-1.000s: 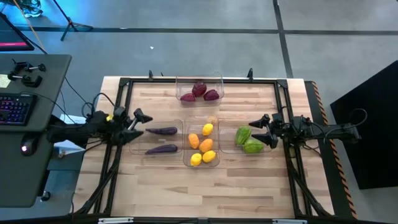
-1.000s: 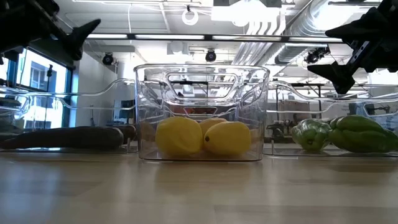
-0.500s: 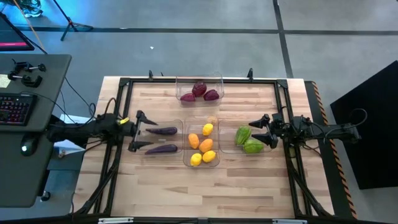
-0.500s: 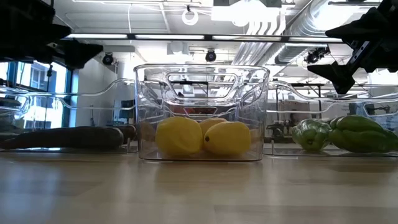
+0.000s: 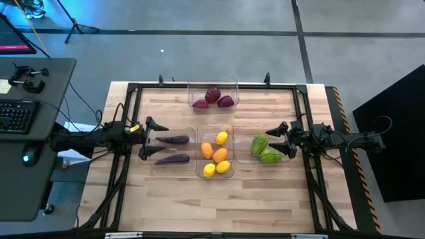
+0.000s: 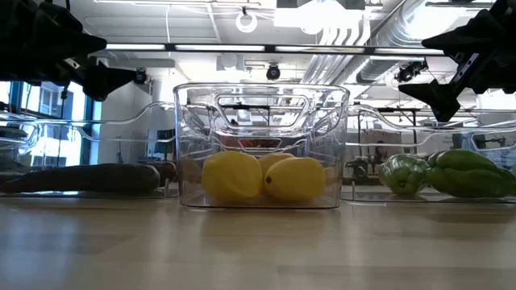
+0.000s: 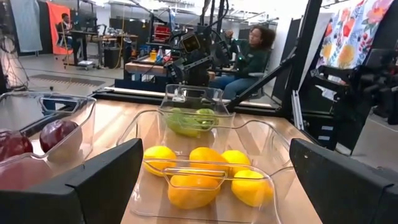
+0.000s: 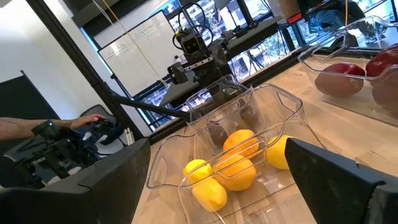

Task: Sort produce into baskets
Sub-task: Return to Home Position

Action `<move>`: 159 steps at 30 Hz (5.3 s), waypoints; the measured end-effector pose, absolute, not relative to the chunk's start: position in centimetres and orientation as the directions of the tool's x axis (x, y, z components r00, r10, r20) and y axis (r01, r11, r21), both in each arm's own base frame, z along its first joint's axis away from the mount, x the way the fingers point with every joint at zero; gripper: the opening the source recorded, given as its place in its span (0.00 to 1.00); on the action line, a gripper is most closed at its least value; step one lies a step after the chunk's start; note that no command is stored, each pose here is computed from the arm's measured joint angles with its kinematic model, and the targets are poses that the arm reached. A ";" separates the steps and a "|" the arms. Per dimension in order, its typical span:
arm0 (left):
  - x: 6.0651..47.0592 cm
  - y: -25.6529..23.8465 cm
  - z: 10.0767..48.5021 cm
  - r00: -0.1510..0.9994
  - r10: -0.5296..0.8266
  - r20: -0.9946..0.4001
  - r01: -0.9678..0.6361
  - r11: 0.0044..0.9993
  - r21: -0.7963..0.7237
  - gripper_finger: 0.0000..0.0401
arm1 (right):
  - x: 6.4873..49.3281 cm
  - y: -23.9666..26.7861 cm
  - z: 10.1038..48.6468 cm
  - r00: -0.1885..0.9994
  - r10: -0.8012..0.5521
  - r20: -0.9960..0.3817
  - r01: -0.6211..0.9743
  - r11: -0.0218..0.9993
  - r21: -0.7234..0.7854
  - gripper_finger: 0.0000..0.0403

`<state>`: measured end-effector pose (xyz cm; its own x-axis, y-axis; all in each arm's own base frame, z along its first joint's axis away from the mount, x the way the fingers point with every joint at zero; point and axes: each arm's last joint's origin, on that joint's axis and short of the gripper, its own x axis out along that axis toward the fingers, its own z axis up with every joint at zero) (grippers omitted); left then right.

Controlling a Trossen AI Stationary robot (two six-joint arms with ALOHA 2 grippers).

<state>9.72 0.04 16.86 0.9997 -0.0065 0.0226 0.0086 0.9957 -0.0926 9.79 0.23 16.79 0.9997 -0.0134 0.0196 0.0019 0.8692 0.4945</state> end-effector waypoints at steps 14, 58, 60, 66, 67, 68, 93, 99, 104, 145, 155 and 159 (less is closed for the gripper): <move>9.7 0.0 16.9 1.000 -0.005 0.023 0.007 0.995 -0.101 0.98 | 9.8 0.2 16.8 1.000 -0.014 0.019 0.002 0.869 0.495 0.90; 9.8 0.0 16.8 1.000 -0.005 0.015 0.006 0.995 -0.101 0.98 | 9.7 0.6 16.8 0.999 0.032 0.026 -0.032 1.000 0.000 0.90; 9.8 0.0 16.8 1.000 -0.005 0.015 0.007 0.995 -0.101 0.98 | 9.7 0.6 16.8 0.999 0.031 0.023 -0.032 0.999 0.017 0.90; 9.8 0.0 16.8 1.000 -0.005 0.015 0.006 0.995 -0.101 0.98 | 9.7 0.6 16.8 0.999 0.031 0.024 -0.032 0.998 0.051 0.90; 9.8 0.0 16.8 1.000 -0.005 0.015 0.006 0.995 -0.101 0.98 | 9.7 0.6 16.8 0.999 0.031 0.024 -0.032 0.998 0.047 0.90; 9.8 0.0 16.8 1.000 -0.005 0.015 0.006 0.995 -0.101 0.98 | 9.7 0.6 16.8 0.999 0.031 0.024 -0.032 0.998 0.047 0.90; 9.8 0.0 16.8 1.000 -0.005 0.015 0.007 0.995 -0.101 0.98 | 9.7 0.6 16.8 0.999 0.031 0.024 -0.032 0.998 0.046 0.90; 9.8 0.0 16.8 1.000 -0.005 0.015 0.007 0.995 -0.101 0.98 | 9.7 0.6 16.8 0.999 0.031 0.024 -0.032 0.998 0.046 0.90; 9.8 0.0 16.8 1.000 -0.005 0.015 0.007 0.995 -0.101 0.98 | 9.7 0.6 16.8 0.999 0.031 0.024 -0.032 0.998 0.046 0.90; 9.8 0.0 16.8 1.000 -0.006 0.015 0.007 0.995 -0.101 0.98 | 9.7 0.6 16.8 0.999 0.031 0.023 -0.032 0.998 0.045 0.90; 9.8 0.0 16.8 1.000 -0.006 0.015 0.007 0.995 -0.101 0.98 | 9.7 0.6 16.8 0.999 0.031 0.023 -0.032 0.998 0.045 0.90; 9.8 0.0 16.8 1.000 -0.005 0.015 0.007 0.995 -0.101 0.98 | 9.7 0.6 16.8 0.999 0.031 0.024 -0.032 0.998 0.045 0.90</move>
<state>9.77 0.04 16.81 0.9999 -0.0054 0.0154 0.0069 0.9948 -0.1013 9.74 0.59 16.80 0.9992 0.0313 0.0238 -0.0323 0.9984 0.0454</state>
